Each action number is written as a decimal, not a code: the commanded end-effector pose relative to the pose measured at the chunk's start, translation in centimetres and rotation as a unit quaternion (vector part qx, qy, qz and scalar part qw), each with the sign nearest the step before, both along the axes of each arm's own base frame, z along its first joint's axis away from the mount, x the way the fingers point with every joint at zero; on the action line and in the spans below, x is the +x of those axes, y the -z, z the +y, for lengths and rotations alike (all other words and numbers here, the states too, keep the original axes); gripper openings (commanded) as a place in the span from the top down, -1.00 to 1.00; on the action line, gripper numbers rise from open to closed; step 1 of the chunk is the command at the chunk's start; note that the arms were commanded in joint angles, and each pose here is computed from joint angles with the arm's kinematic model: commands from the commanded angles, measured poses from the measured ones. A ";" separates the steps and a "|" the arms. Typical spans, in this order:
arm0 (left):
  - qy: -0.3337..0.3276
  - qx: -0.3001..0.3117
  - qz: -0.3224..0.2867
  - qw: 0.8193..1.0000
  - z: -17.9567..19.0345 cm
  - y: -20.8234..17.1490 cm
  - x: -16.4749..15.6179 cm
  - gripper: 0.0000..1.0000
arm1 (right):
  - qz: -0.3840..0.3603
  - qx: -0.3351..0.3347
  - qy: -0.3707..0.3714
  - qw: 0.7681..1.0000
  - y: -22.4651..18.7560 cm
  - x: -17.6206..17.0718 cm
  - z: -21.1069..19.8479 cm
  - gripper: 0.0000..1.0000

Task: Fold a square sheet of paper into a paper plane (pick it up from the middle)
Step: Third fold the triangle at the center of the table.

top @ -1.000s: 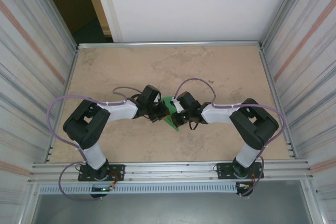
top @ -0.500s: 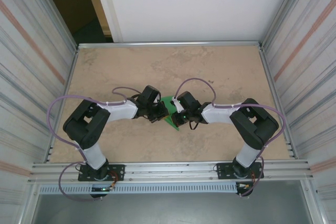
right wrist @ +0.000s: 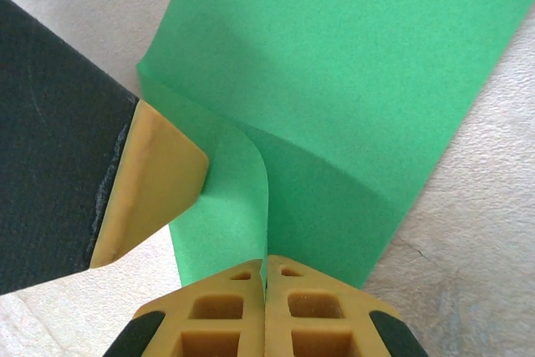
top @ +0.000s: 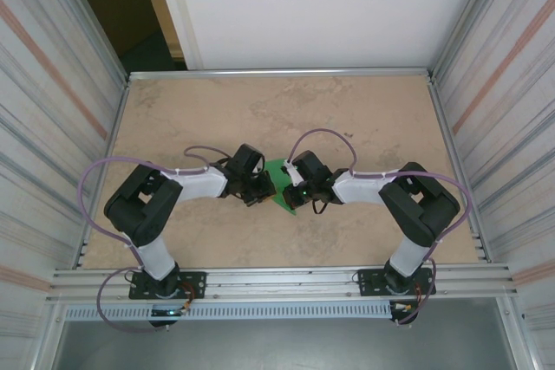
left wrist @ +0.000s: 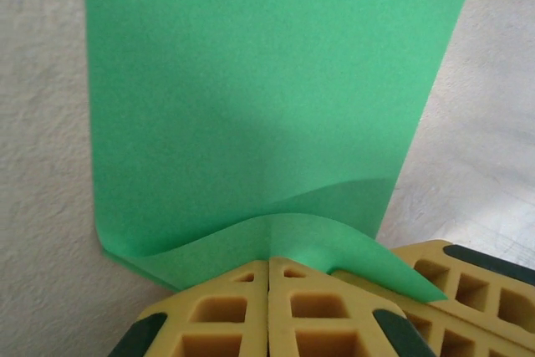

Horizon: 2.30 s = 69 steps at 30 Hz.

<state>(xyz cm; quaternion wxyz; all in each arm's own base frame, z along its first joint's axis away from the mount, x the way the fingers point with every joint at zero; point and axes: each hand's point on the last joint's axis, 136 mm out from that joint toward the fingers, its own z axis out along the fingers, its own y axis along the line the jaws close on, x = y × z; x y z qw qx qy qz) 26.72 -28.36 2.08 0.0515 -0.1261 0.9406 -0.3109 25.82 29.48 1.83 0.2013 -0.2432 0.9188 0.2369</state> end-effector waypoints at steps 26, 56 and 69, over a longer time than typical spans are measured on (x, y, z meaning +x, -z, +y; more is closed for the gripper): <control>-0.014 0.079 0.039 0.996 3.8 4.6 -2.9 0.90 | 0.017 0.045 0.139 0.989 -7.6 3.5 -3.4 0.02; -0.011 0.083 0.046 0.995 3.8 4.8 -3.1 0.90 | 0.182 0.079 0.016 0.980 -2.9 -1.9 2.6 0.96; -0.006 0.084 0.048 0.995 3.7 4.9 -3.1 0.90 | 0.204 0.057 0.015 0.977 -0.6 -2.6 2.5 0.97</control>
